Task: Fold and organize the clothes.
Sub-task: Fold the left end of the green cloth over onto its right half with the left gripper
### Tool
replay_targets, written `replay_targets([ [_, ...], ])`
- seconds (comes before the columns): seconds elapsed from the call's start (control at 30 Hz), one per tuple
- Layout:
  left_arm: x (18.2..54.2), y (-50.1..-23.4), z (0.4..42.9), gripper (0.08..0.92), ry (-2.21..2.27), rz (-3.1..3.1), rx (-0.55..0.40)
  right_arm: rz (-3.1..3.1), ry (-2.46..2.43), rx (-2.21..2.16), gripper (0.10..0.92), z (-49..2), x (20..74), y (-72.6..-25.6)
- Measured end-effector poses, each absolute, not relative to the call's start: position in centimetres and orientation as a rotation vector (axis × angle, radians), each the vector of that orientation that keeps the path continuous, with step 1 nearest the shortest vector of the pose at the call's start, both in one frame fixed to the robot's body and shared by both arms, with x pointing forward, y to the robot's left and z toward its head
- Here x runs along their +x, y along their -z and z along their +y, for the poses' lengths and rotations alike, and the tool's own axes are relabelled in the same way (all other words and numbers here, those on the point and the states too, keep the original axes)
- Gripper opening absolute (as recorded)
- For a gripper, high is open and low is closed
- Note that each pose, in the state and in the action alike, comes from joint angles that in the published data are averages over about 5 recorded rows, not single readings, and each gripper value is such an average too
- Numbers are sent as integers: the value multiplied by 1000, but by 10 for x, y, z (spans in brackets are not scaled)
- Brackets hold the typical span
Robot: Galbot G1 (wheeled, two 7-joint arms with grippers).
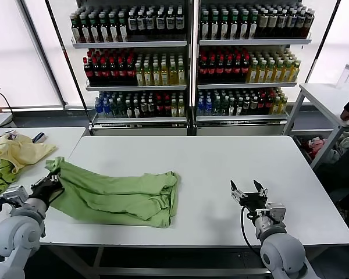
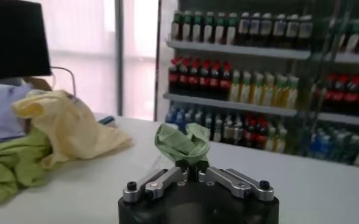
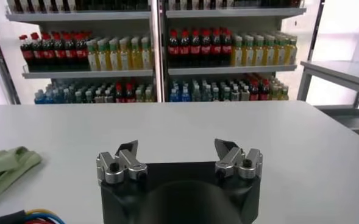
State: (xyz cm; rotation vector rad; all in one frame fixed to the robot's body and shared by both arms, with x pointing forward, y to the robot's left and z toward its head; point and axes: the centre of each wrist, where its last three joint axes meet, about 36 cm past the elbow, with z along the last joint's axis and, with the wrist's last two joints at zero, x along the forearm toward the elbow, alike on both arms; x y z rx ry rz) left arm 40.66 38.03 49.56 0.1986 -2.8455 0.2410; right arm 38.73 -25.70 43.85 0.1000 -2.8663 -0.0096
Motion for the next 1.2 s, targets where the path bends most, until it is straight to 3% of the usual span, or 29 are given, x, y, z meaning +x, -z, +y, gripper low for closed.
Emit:
replay_targets([
  [0.2,397,-508,334,125,-449,-2834,0,-2867,-3,101,823,-257,386,-439],
  [0.4,396,-501,288,125,-583,-2775,-148,-2870,-3,101,823,-256,386,-439],
  [0.77,417,-470,213,131,-573,-2670,-292,-2865,-2,100,823,-256,390,-435],
  [0.87,422,-465,199,184,-531,-2660,-324,-2863,-5,99,823,-257,391,-434],
  [1.2,412,-473,173,474,-466,-2658,-497,-2855,-13,92,823,-258,393,-431],
])
